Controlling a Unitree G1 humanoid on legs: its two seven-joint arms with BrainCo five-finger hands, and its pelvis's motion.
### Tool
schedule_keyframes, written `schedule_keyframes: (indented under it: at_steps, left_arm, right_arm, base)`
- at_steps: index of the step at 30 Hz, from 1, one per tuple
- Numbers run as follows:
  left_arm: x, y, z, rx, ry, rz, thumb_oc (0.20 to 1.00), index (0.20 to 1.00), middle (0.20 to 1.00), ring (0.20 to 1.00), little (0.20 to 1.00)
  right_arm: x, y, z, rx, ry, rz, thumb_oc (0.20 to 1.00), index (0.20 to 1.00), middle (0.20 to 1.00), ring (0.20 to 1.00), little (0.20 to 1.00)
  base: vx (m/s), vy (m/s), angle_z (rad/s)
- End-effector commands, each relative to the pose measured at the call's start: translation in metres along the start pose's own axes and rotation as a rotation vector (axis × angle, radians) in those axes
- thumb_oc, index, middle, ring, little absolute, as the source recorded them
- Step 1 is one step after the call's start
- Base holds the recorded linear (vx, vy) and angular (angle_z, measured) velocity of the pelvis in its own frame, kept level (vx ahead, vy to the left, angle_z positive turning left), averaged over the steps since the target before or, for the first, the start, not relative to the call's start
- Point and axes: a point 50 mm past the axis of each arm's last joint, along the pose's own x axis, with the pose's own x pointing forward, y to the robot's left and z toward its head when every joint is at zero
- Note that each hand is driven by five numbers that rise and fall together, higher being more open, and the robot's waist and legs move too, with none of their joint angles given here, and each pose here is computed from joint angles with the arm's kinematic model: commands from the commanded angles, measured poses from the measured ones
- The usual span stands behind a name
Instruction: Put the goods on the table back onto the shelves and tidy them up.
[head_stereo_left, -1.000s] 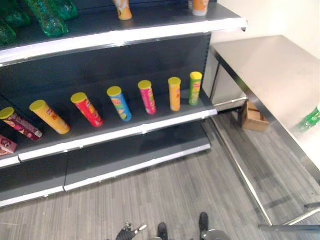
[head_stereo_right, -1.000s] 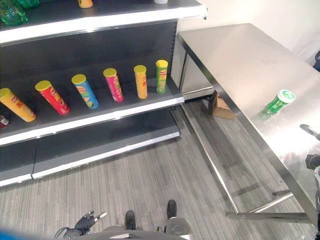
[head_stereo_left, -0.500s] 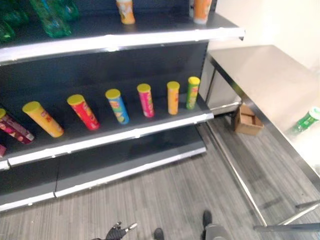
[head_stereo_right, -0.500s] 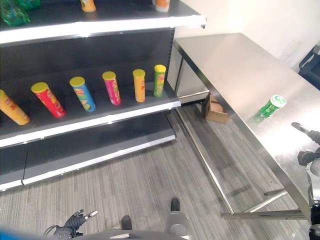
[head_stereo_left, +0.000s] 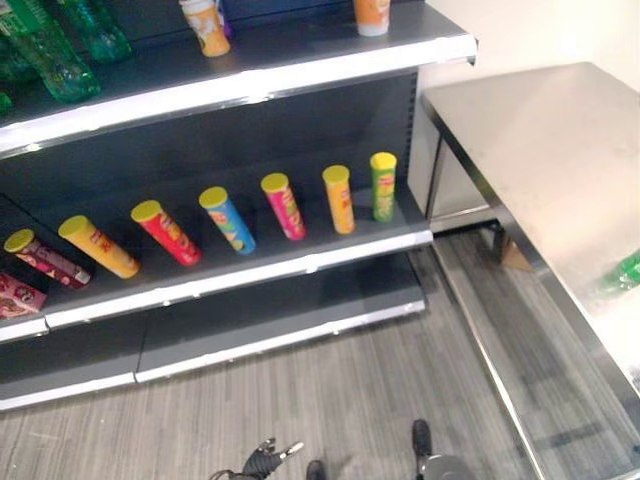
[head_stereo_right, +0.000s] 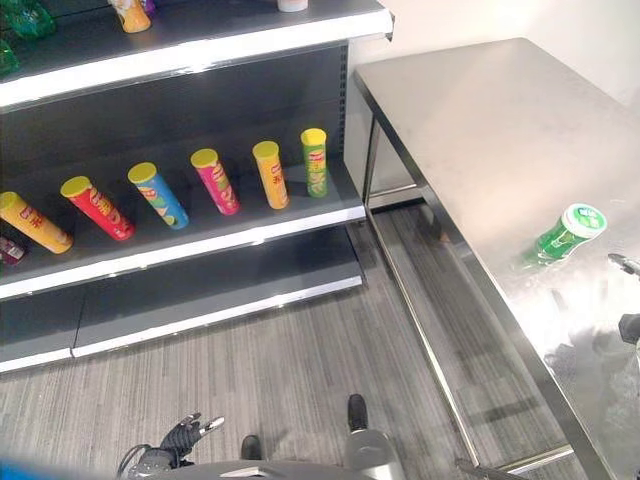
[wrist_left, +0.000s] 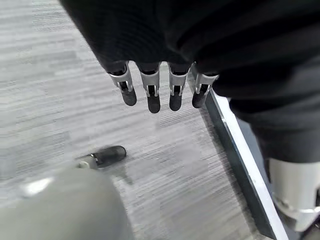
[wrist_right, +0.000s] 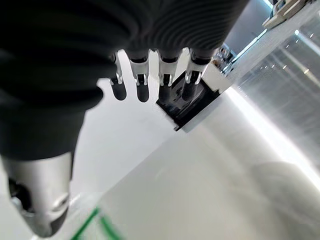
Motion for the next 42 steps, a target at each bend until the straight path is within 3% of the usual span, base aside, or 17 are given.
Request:
schedule_keyframes:
  at_steps: [1,7,15,24,42]
  left_arm:
    - [-0.001,0.04,0.009,0.086,-0.027,0.083,1.0,1.0,1.0,1.0,1.0]
    - [0.003,0.027,0.029,0.075,-0.103,0.052,1.0,1.0,1.0,1.0,1.0]
    - [0.004,0.021,0.018,0.106,-0.049,0.046,1.0,1.0,1.0,1.0,1.0]
    - [0.002,0.051,0.022,0.103,-0.047,0.139,1.0,1.0,1.0,1.0,1.0]
    - [-0.002,0.038,-0.001,0.043,0.013,0.119,1.0,1.0,1.0,1.0,1.0]
  right_arm:
    - [0.007,0.007,0.054,0.035,-0.238,0.027,1.0,1.0,1.0,1.0,1.0]
    - [-0.004,0.029,0.096,0.157,-0.41,0.132,1.0,1.0,1.0,1.0,1.0]
    - [-0.006,0.051,0.105,0.085,-0.439,0.207,1.0,1.0,1.0,1.0,1.0]
    - [-0.002,0.076,0.091,0.015,-0.355,0.274,1.0,1.0,1.0,1.0,1.0]
    - [0.014,0.076,0.048,0.044,-0.085,0.175,1.0,1.0,1.0,1.0,1.0]
  base:
    - [0.07,-0.117,-0.19]
    - [0.09,-0.057,-0.62]
    - [0.07,0.196,-0.68]
    - [0.06,0.132,-0.46]
    - [0.05,-0.063,0.17]
